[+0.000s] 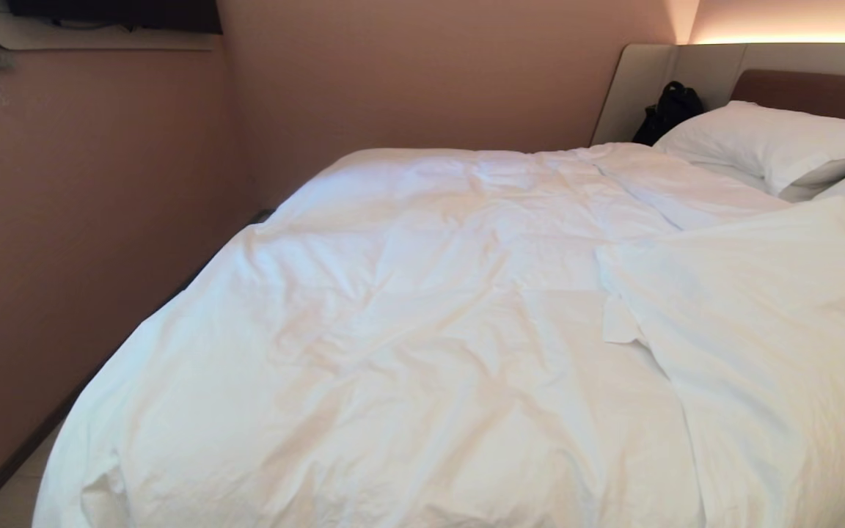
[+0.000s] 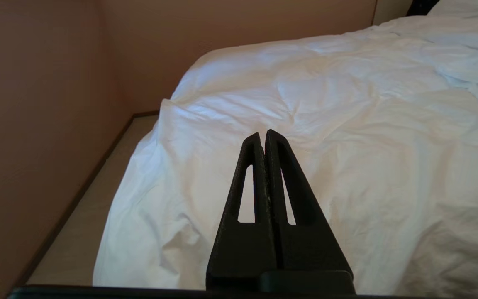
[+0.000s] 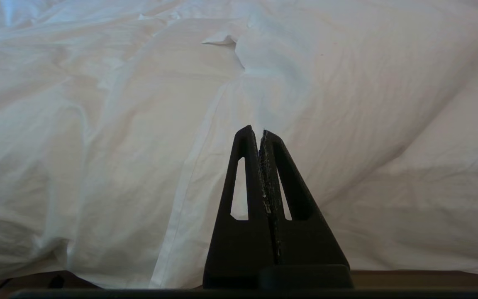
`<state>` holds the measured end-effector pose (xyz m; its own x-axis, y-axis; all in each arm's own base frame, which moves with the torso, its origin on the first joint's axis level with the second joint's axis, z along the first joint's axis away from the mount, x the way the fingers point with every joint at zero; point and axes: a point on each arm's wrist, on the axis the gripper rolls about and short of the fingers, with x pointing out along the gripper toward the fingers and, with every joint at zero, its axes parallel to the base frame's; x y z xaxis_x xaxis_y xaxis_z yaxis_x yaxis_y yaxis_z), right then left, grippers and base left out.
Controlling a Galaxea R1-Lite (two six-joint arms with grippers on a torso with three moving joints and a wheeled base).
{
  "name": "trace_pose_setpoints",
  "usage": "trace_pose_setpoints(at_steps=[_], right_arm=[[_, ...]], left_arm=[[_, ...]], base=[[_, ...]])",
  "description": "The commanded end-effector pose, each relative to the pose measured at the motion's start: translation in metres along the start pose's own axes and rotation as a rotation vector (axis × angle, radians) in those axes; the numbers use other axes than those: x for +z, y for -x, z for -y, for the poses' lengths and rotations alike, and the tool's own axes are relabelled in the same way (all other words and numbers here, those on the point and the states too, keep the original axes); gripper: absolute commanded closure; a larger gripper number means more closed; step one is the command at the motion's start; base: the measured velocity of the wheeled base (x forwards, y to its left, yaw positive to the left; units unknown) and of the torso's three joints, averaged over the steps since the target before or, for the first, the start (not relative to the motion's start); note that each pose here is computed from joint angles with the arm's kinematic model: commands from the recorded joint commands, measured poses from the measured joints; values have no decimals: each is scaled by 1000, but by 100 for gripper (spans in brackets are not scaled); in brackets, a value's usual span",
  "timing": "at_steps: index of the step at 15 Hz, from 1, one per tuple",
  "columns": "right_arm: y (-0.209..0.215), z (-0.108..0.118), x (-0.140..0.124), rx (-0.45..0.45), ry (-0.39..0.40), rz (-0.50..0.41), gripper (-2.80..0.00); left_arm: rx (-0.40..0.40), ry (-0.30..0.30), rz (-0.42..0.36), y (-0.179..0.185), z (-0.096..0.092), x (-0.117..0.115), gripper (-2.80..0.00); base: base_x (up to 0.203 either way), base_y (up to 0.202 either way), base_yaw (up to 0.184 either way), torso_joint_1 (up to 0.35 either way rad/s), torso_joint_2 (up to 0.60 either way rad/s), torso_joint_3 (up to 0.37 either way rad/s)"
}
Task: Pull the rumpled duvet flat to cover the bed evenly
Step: Hold the folded corner of the quilt
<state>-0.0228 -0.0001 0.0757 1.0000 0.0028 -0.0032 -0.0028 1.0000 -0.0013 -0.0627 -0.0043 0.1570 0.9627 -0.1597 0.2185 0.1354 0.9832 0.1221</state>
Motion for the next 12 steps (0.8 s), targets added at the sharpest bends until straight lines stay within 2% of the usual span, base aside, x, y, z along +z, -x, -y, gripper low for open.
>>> trace_pose_setpoints(at_steps=[1, 5, 8, 12], right_arm=[[0, 0, 0, 0, 0, 0, 0], [0, 0, 0, 0, 0, 0, 0], [0, 0, 0, 0, 0, 0, 0], [0, 0, 0, 0, 0, -1, 0]], left_arm=[[-1, -17, -27, -5, 1, -16, 0], [-3, -72, 34, -13, 0, -26, 0], [7, -68, -7, -15, 1, -37, 0], [27, -122, -81, -19, 1, -59, 0]], base=[[0, 0, 0, 0, 0, 0], [0, 0, 0, 0, 0, 0], [0, 0, 0, 0, 0, 0], [0, 0, 0, 0, 0, 0]])
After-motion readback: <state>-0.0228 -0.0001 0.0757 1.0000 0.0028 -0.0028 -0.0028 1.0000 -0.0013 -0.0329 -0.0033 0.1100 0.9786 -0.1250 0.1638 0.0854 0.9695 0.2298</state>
